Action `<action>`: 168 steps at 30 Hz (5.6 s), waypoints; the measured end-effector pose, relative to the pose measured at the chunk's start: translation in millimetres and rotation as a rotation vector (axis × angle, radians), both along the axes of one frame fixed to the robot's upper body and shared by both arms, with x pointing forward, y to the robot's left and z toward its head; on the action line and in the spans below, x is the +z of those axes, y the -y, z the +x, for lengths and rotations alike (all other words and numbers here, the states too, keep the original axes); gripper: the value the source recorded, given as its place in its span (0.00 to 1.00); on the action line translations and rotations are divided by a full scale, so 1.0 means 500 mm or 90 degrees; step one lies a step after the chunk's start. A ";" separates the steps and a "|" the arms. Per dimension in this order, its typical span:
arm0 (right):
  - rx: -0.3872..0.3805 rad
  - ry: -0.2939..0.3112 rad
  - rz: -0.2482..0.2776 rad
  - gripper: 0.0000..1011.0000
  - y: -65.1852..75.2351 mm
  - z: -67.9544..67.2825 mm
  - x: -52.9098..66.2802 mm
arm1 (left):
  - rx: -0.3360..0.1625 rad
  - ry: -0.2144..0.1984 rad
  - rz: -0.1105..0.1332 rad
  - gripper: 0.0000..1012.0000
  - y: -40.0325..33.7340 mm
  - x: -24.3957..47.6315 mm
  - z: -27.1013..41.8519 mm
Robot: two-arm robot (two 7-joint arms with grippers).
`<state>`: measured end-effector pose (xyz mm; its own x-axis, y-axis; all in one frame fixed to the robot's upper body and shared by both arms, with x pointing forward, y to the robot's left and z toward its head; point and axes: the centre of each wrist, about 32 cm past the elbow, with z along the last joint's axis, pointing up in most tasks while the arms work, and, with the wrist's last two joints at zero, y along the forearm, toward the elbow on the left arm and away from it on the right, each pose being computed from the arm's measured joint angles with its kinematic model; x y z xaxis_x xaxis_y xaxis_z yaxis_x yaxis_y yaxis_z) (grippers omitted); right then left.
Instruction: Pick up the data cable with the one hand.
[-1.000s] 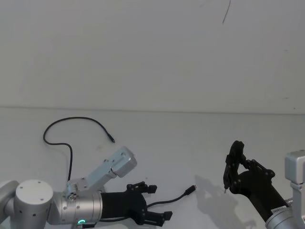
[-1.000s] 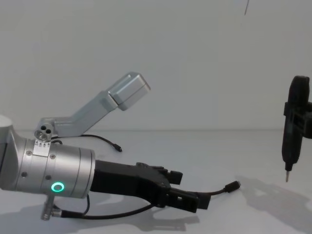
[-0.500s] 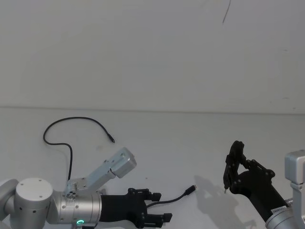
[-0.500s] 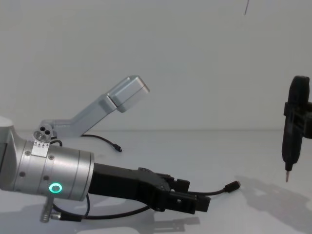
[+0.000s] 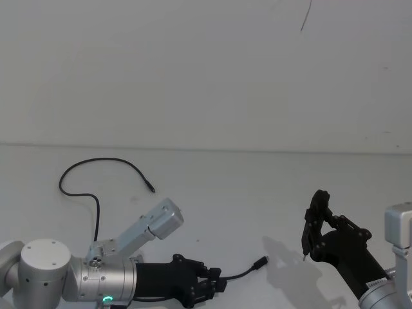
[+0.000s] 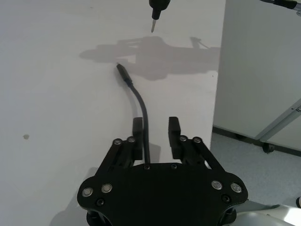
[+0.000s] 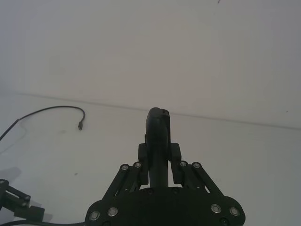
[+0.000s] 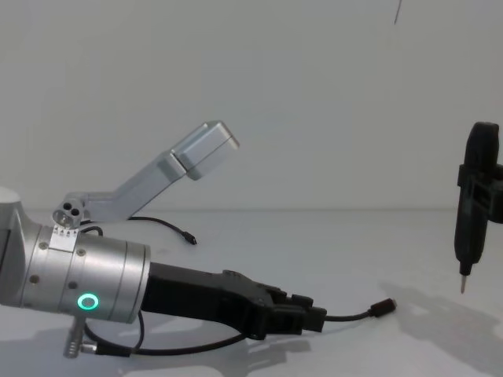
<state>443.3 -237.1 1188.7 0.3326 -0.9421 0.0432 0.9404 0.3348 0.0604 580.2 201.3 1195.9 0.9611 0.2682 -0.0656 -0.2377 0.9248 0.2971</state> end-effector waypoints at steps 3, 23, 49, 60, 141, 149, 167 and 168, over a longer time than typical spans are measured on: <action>0.000 0.000 0.000 0.27 0.000 0.000 0.000 | -0.001 -0.001 0.000 0.23 0.000 0.000 0.000; 0.000 0.000 0.000 0.27 0.000 0.000 0.000 | -0.002 -0.003 -0.001 0.04 -0.001 0.000 0.001; 0.000 0.000 0.000 0.27 0.000 0.000 0.000 | -0.081 0.083 -0.035 0.04 -0.019 0.111 -0.014; 0.000 0.000 0.000 0.27 0.000 0.000 0.000 | -0.078 0.091 -0.016 0.04 -0.039 0.139 -0.035; 0.040 0.052 0.034 0.27 -0.005 0.067 0.018 | -0.029 0.095 0.062 0.04 -0.079 0.149 -0.052; 0.065 0.066 0.048 0.27 -0.013 0.097 0.019 | -0.029 0.095 0.062 0.04 -0.079 0.149 -0.052; 0.119 0.084 0.079 0.27 -0.010 0.143 0.009 | -0.029 0.095 0.062 0.04 -0.079 0.149 -0.052; 0.122 0.084 0.080 0.27 -0.009 0.145 0.008 | -0.029 0.095 0.062 0.04 -0.079 0.149 -0.052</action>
<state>515.8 -232.5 1192.6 0.5045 -0.8633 -0.0147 0.8419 0.4881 0.2302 554.0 240.9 1270.6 0.9695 0.2228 0.1024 -0.2448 0.9043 0.3499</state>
